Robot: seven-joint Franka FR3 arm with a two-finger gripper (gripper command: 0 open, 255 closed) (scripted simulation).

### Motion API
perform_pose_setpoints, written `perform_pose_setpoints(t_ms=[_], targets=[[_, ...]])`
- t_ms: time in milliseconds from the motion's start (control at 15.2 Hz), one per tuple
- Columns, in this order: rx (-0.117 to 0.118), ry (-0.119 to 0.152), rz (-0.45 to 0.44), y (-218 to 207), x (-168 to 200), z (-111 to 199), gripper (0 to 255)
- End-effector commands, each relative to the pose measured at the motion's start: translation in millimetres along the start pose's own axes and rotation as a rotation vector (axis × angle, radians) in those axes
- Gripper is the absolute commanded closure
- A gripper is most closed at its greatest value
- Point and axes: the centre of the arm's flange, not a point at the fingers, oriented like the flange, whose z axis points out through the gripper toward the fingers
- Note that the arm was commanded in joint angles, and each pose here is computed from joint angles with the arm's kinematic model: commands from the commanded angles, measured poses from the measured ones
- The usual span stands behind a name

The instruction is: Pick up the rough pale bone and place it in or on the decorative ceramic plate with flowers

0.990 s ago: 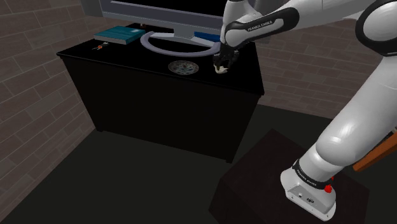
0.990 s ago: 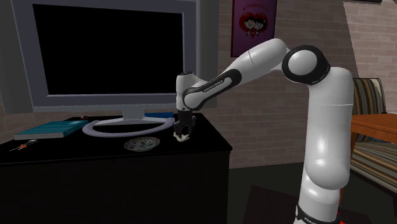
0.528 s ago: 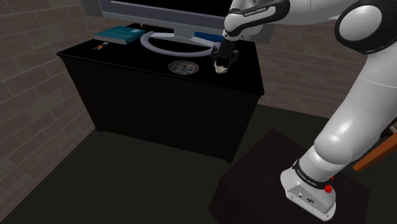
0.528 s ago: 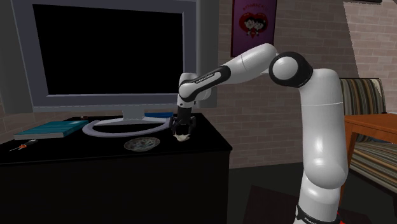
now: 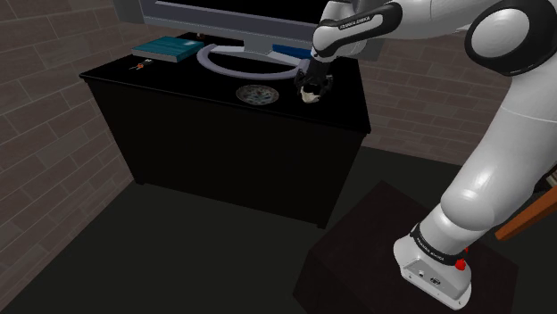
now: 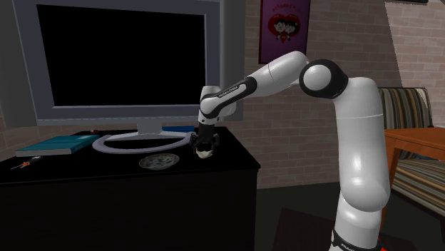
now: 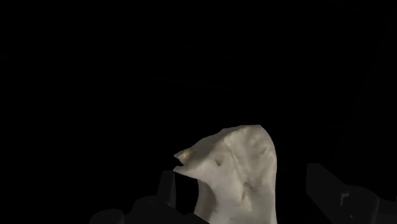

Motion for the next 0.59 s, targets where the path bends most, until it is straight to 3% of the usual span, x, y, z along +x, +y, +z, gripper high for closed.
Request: perform_pose_setpoints(t_ms=[0,132,198,528], targets=[[0.000,0.000,0.000,0.0,0.0,0.1,0],[0.000,0.000,0.000,0.0,0.0,0.1,0],[0.000,0.000,0.000,0.0,0.0,0.1,255],[0.000,0.000,0.000,0.0,0.0,0.1,255]])
